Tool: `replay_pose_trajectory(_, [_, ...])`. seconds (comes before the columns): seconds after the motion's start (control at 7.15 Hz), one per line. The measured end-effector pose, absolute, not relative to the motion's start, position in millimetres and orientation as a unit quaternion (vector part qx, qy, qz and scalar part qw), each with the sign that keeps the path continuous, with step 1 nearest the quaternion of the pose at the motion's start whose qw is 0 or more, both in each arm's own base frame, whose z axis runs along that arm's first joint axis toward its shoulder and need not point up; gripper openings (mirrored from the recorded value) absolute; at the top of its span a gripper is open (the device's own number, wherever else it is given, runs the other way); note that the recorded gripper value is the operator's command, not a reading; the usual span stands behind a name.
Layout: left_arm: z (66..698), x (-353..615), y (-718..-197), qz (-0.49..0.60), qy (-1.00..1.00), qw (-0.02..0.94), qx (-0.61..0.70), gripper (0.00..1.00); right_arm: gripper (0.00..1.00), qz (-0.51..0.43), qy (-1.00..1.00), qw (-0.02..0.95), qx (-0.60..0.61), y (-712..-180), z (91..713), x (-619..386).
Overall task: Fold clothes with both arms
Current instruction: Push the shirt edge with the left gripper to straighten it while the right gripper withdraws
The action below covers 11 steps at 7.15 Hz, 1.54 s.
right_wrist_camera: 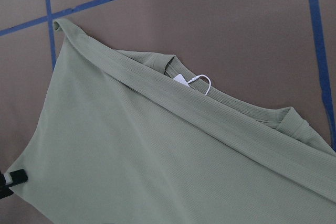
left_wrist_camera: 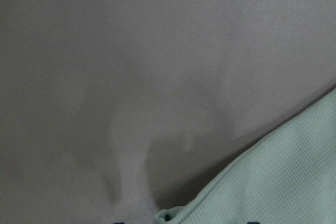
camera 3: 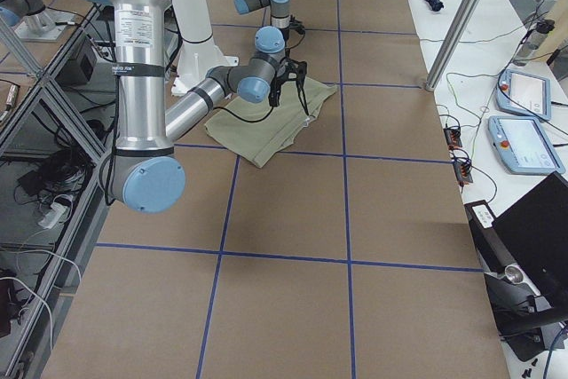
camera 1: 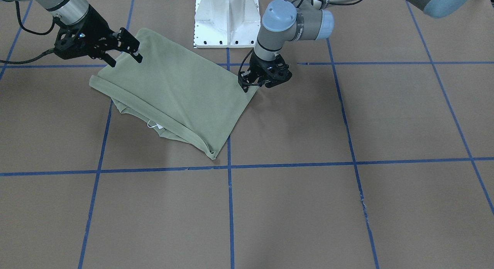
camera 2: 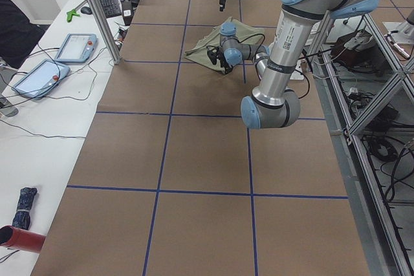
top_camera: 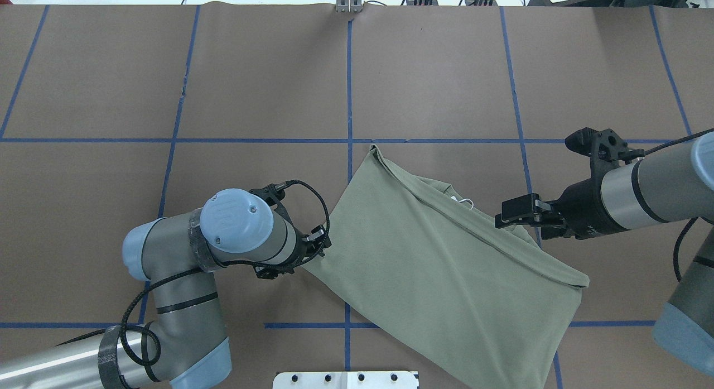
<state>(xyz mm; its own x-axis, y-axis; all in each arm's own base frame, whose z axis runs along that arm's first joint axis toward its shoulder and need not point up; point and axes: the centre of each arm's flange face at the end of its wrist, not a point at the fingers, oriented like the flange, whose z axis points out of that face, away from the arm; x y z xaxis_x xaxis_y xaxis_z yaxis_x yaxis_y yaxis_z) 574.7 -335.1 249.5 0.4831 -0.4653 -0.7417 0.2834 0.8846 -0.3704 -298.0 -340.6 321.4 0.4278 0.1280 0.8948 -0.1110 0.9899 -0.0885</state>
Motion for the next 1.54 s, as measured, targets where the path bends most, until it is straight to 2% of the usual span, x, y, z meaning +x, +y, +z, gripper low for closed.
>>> replay_pose_trajectory(0.42, [249.1,572.2,-339.4,-0.217,0.461,0.855,-0.094,0.0,1.0,0.072,-0.528,0.846,-0.009,-342.1,324.3,-299.0])
replay_pose_trajectory(0.7, [250.2,552.7,-373.1,-0.225,0.464,0.854,-0.071,0.0,1.0,0.075,-0.526,0.847,-0.009,-343.8,326.5,-298.6])
replay_pose_trajectory(1.54, [264.8,512.4,-581.5,-0.233,0.462,0.854,0.053,0.0,1.0,0.083,-0.523,0.848,-0.007,-351.2,330.9,-296.0])
